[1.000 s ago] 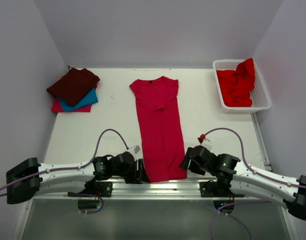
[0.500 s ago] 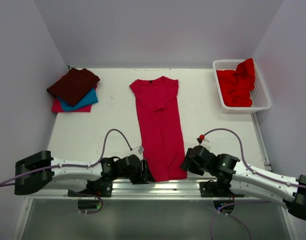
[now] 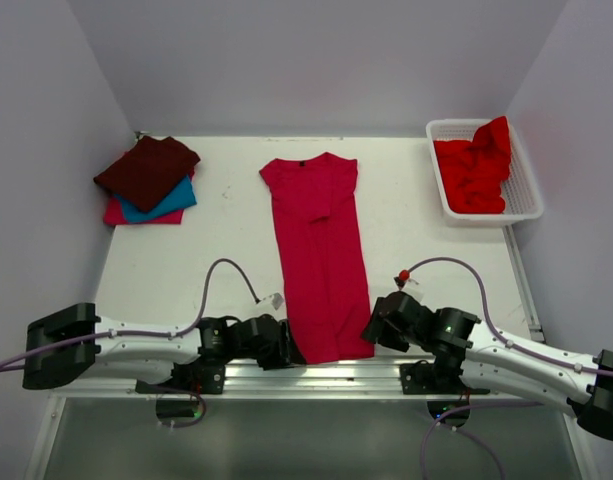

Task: Fold and stack the t-shirts
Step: Fold the tshirt

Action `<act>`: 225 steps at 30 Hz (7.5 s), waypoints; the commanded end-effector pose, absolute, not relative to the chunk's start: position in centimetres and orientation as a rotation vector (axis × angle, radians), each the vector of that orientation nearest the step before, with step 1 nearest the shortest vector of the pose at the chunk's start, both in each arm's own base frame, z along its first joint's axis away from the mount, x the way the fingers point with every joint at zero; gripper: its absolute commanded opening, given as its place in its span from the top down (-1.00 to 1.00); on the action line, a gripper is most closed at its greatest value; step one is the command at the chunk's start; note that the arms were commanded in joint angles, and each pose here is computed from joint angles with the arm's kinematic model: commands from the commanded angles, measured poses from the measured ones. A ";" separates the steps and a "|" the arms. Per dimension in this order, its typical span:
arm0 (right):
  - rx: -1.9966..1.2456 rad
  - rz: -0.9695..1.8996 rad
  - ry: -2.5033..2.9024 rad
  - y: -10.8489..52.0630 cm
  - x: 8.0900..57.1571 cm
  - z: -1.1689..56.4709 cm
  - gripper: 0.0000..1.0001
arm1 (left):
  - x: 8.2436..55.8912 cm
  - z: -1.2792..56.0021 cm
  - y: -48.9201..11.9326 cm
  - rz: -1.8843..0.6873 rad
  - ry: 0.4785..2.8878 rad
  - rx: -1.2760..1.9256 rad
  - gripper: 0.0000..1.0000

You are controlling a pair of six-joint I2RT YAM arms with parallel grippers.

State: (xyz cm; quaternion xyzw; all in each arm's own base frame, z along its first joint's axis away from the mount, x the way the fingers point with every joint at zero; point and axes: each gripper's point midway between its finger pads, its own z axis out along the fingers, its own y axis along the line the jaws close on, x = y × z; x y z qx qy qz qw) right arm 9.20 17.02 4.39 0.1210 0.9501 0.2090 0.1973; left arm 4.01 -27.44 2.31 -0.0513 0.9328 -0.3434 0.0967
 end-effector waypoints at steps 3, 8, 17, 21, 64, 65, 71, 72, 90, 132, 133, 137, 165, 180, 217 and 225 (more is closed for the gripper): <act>0.360 0.590 2.665 17.2 9.2 4.5 -0.06 | 4.9 -0.3 -22.3 -0.687 2.773 -0.242 0.08; 0.357 0.597 2.666 17.4 9.2 4.5 -0.06 | 4.9 -1.1 -21.9 -0.661 2.777 -0.257 0.05; 0.359 0.590 2.670 17.2 9.1 4.3 -0.05 | 5.0 -2.8 -21.8 -0.623 2.783 -0.267 0.07; 0.364 0.591 2.673 17.1 8.9 4.2 0.00 | 5.2 -2.9 -21.6 -0.622 2.772 -0.281 0.16; 0.380 0.560 2.757 16.6 7.5 0.6 1.00 | 6.0 -0.6 -22.5 -0.664 2.683 -0.203 1.00; 0.371 0.573 2.740 16.8 7.8 1.3 1.00 | 6.4 0.4 -23.1 -0.682 2.658 -0.202 1.00; 0.325 0.554 2.707 16.8 8.5 3.1 1.00 | 7.2 2.8 -23.9 -0.685 2.609 -0.161 1.00; 0.317 0.556 2.702 16.9 8.6 3.3 1.00 | 7.3 3.1 -24.1 -0.686 2.603 -0.153 1.00; 0.095 0.449 2.514 19.2 13.8 9.3 1.00 | 10.6 8.3 -26.1 -0.627 2.427 -0.022 1.00; -0.072 0.138 2.359 20.4 27.5 11.4 1.00 | 25.2 11.2 -26.0 -0.390 2.154 0.142 1.00; -0.084 0.142 2.343 20.7 28.4 12.1 1.00 | 25.5 10.7 -26.1 -0.384 2.164 0.152 1.00; -0.064 0.132 2.326 20.9 33.5 12.7 1.00 | 29.9 11.4 -25.9 -0.360 2.113 0.121 1.00; 0.026 -0.010 2.313 17.2 39.2 14.0 0.84 | 34.8 12.9 -22.6 -0.548 2.109 0.043 0.46; 0.031 0.243 2.533 16.8 29.0 5.3 -0.24 | 24.2 6.8 -22.7 -0.763 2.208 0.106 -0.64; 0.055 0.328 2.591 17.5 27.4 1.8 1.00 | 23.4 -1.2 -24.5 -1.039 2.324 -0.004 1.00; 0.021 0.370 2.580 17.0 24.8 4.1 1.00 | 22.5 1.6 -23.1 -0.970 2.344 0.013 1.00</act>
